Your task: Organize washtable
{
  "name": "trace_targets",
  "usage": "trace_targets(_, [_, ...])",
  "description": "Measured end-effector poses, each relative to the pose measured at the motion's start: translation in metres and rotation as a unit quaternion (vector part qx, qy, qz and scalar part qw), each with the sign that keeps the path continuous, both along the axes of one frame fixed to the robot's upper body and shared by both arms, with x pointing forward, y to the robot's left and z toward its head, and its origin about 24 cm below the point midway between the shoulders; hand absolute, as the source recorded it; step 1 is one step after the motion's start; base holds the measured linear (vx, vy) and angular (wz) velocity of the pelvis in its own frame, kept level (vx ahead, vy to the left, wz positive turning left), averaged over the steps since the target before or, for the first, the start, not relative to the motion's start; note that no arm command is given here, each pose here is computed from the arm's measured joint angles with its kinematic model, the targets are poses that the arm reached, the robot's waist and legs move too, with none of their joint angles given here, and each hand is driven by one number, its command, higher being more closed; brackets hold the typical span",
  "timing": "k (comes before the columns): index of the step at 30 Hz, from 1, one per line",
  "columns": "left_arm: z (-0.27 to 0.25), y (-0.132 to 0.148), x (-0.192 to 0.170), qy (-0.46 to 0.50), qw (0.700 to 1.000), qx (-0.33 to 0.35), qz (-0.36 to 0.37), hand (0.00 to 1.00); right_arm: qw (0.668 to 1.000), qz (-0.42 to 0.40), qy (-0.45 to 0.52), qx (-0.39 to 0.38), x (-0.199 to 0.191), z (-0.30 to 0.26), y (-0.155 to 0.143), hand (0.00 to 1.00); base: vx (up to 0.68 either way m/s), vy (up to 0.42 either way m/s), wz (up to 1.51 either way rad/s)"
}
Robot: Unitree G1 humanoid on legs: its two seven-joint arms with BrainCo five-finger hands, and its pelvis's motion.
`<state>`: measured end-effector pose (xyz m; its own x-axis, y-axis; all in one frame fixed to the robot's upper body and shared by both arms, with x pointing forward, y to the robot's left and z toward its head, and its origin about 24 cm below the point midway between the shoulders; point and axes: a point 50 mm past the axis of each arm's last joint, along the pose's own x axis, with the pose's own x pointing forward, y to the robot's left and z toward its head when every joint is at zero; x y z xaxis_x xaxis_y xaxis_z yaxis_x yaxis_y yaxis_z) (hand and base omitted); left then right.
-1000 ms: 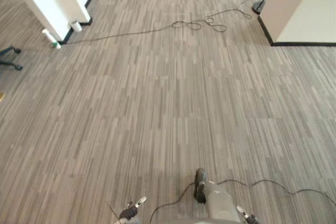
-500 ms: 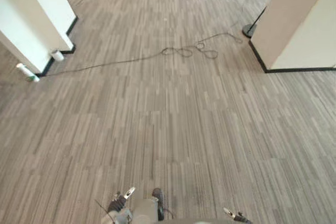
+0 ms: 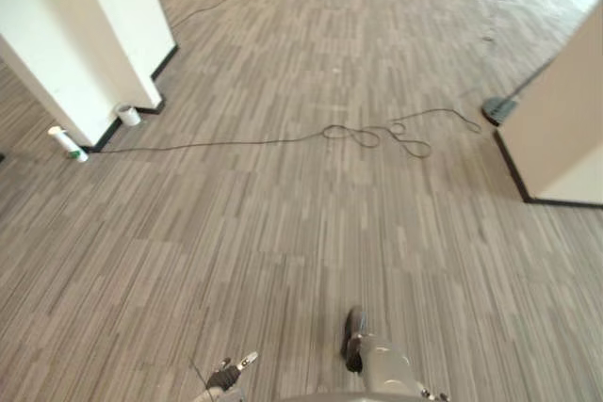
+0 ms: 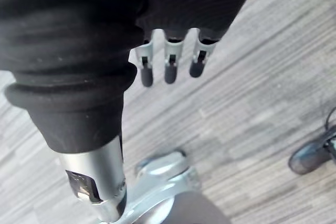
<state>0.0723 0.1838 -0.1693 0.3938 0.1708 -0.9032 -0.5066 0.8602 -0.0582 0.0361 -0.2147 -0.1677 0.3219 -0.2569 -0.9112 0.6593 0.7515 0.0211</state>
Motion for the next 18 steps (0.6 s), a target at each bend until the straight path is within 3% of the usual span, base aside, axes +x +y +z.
trace_targets(3, [0.0,-0.008,-0.002,-0.008,0.998,-0.018,0.052,0.0,0.999,0.008,-0.02,-0.024,0.011,0.006,-0.014,0.0,0.77,-0.24,-0.35])
trace_targets(9, [0.004,0.009,0.003,-0.029,0.997,0.0,0.071,0.0,1.0,0.016,-0.019,-0.009,0.031,0.003,-0.004,0.0,0.61,-0.093,-0.67])
trace_targets(13, [0.005,0.017,0.004,-0.036,0.997,0.009,0.073,0.0,1.0,0.018,-0.013,0.002,0.034,0.001,0.001,0.0,0.47,0.153,-0.38])
trace_targets(18, [0.004,0.03,-0.007,-0.016,0.997,0.023,0.068,0.0,0.999,0.027,-0.007,0.018,0.033,-0.002,0.014,0.0,0.6,0.36,-0.06])
